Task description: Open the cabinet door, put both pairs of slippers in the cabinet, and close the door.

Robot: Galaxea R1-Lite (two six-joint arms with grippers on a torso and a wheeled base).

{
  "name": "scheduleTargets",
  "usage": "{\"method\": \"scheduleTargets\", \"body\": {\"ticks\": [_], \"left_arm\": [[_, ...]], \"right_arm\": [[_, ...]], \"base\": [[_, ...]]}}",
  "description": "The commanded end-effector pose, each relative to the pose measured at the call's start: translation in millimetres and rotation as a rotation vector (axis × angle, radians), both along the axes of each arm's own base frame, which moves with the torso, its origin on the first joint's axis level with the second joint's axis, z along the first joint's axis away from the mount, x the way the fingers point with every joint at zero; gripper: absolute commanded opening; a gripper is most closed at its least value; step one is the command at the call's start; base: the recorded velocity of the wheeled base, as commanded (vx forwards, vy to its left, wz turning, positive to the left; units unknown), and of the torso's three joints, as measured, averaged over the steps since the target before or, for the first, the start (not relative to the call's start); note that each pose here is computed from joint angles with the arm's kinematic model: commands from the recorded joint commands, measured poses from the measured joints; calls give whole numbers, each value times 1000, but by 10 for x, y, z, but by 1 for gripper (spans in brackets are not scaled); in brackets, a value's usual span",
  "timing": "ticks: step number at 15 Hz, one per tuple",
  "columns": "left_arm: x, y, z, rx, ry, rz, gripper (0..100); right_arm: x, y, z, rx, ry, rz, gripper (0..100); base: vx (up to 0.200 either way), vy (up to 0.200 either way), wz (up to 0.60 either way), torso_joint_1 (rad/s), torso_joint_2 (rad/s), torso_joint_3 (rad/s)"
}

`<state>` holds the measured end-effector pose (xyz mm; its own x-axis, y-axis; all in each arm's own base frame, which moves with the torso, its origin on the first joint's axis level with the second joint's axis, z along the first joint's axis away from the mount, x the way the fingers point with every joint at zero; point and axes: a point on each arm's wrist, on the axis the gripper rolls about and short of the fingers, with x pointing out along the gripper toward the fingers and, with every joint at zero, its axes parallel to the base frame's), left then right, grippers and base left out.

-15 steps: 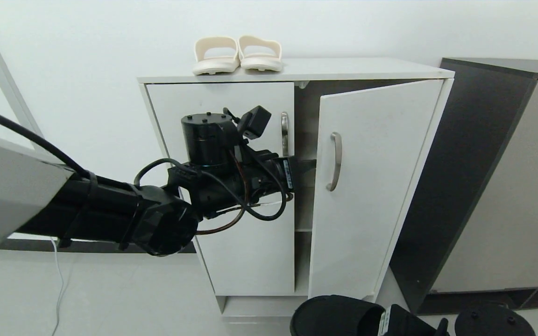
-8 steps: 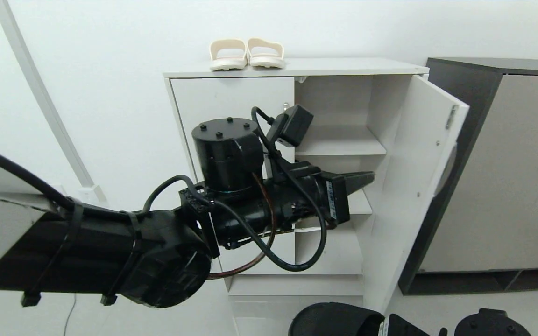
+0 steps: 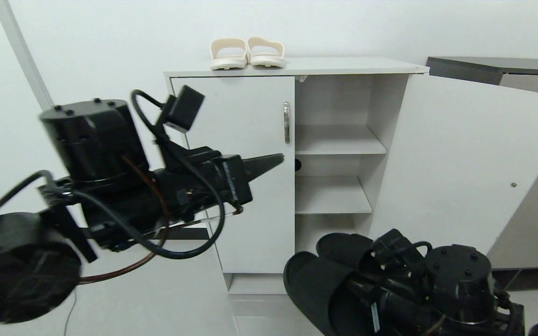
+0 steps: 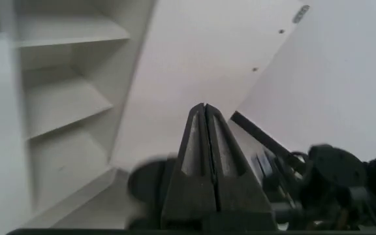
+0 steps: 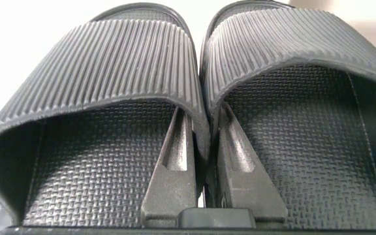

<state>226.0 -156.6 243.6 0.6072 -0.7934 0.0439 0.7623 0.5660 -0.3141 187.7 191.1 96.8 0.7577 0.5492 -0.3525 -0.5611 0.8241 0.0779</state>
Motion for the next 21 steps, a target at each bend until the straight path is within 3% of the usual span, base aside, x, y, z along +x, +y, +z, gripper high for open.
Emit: {"method": "scheduleTargets", "body": {"ticks": [1, 2, 3, 5, 6, 8, 9, 10, 11, 15, 17, 19, 21], "left_arm": [[-742, 620, 252, 25, -29, 209, 0], [-938, 757, 245, 74, -13, 290, 0], [-1199, 937, 218, 144, -9, 385, 0], [-1465, 1181, 154, 219, -3, 529, 0], [-1735, 1401, 69, 215, -13, 690, 0], [-2038, 1573, -104, 183, -38, 948, 0], [-2110, 1598, -165, 176, -47, 998, 0], [-2278, 1637, -366, 167, -61, 1106, 0], [-2343, 1641, -475, 170, -65, 1156, 0], [-2487, 1621, -912, 216, -56, 1291, 0], [-2509, 1616, -1138, 242, -50, 1288, 0], [-2501, 1600, -1409, 289, -58, 1210, 0], [-2449, 1603, -1519, 294, -76, 1201, 0]], "right_arm": [[259, 129, -69, -1, -14, -123, 0], [335, 144, -87, -9, -26, -181, 0], [428, 160, -104, -18, -42, -242, 0], [556, 186, -125, -29, -67, -326, 0], [646, 207, -136, -40, -92, -408, 0], [688, 197, -144, -46, -98, -437, 0], [689, 198, -149, -47, -98, -437, 0], [683, 193, -163, -54, -95, -437, 0], [681, 191, -166, -55, -94, -437, 0], [672, 196, -183, -61, -91, -435, 0], [671, 195, -191, -63, -89, -435, 0], [672, 197, -201, -66, -87, -435, 0], [662, 194, -205, -68, -85, -433, 0]], "base": [[0, 0, 0, 0, 0, 0], [0, 0, 0, 0, 0, 0], [0, 0, 0, 0, 0, 0], [0, 0, 0, 0, 0, 0], [0, 0, 0, 0, 0, 0], [0, 0, 0, 0, 0, 0], [0, 0, 0, 0, 0, 0], [0, 0, 0, 0, 0, 0], [0, 0, 0, 0, 0, 0], [0, 0, 0, 0, 0, 0], [0, 0, 0, 0, 0, 0], [0, 0, 0, 0, 0, 0], [0, 0, 0, 0, 0, 0]]}}
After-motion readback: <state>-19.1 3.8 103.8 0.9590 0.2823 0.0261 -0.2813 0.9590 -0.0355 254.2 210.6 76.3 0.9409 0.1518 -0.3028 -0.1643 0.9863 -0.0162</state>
